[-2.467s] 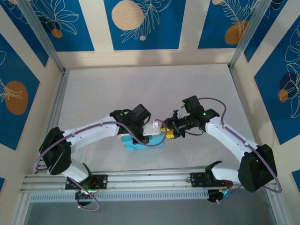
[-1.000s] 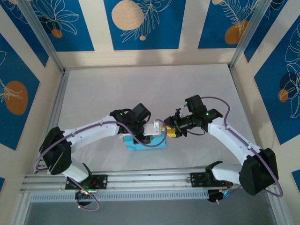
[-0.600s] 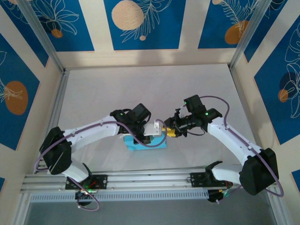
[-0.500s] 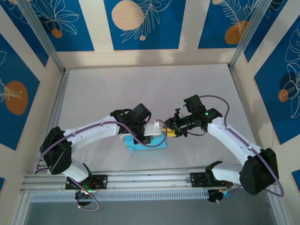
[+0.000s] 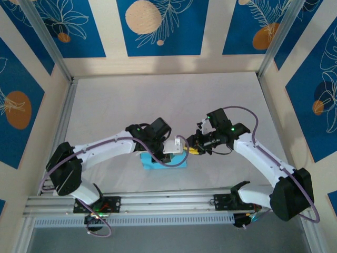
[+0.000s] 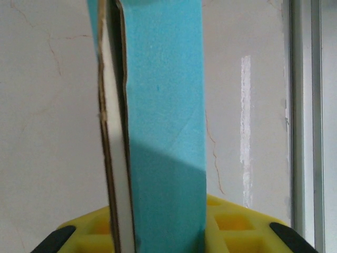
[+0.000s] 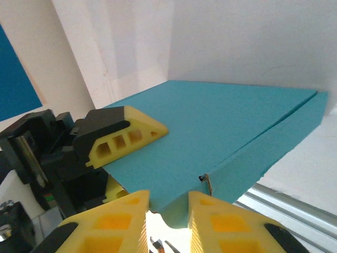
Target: Fold the paper box
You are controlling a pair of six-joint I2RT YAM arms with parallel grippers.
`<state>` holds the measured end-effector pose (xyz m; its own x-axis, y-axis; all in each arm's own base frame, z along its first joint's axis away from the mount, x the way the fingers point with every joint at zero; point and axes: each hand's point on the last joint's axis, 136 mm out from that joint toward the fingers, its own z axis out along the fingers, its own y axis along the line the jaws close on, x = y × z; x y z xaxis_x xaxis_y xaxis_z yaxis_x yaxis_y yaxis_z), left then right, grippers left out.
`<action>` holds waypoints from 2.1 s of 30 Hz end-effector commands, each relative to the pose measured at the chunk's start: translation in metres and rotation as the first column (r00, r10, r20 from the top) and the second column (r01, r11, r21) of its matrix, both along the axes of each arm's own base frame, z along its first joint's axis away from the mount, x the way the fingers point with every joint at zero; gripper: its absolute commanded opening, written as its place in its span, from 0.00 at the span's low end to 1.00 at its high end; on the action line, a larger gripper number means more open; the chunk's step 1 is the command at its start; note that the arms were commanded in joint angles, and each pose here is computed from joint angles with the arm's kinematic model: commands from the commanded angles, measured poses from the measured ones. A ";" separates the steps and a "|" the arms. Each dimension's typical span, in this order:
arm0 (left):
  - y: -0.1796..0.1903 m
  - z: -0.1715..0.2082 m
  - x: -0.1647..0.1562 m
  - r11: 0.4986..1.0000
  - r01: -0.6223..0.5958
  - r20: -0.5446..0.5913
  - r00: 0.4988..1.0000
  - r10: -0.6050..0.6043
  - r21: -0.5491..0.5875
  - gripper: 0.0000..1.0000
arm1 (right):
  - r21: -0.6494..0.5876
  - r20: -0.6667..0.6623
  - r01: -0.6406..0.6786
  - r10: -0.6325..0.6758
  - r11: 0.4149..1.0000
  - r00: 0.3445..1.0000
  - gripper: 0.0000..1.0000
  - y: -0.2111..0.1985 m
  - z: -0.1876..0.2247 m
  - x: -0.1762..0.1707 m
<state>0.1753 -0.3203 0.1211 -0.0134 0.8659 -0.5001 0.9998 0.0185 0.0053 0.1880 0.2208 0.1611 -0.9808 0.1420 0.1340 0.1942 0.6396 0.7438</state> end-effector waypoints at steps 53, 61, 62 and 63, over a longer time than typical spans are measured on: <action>0.130 0.113 0.044 0.378 -0.894 -0.247 0.433 0.867 -0.239 0.48 | -0.291 0.073 -0.101 0.128 0.951 0.989 0.20 -0.018 -0.034 -0.012; 0.167 0.067 0.044 0.087 -0.992 -0.387 0.044 0.921 0.095 0.59 | -0.292 0.071 -0.107 0.133 0.951 0.989 0.20 -0.016 -0.033 -0.012; 0.165 0.065 0.046 0.088 -0.989 -0.403 0.034 0.914 0.116 0.60 | -0.290 0.070 -0.109 0.135 0.951 0.988 0.20 -0.016 -0.033 -0.012; 0.160 0.063 0.047 0.099 -0.987 -0.427 0.034 0.904 0.130 0.60 | -0.290 0.069 -0.110 0.136 0.951 0.988 0.21 -0.016 -0.033 -0.012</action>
<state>0.2349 -0.1577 0.1980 -0.8798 -0.0621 -0.4714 0.1191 0.9310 -0.3449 0.1877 0.2212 0.1490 -0.9983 0.0264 -0.0520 -0.0125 0.7742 0.6328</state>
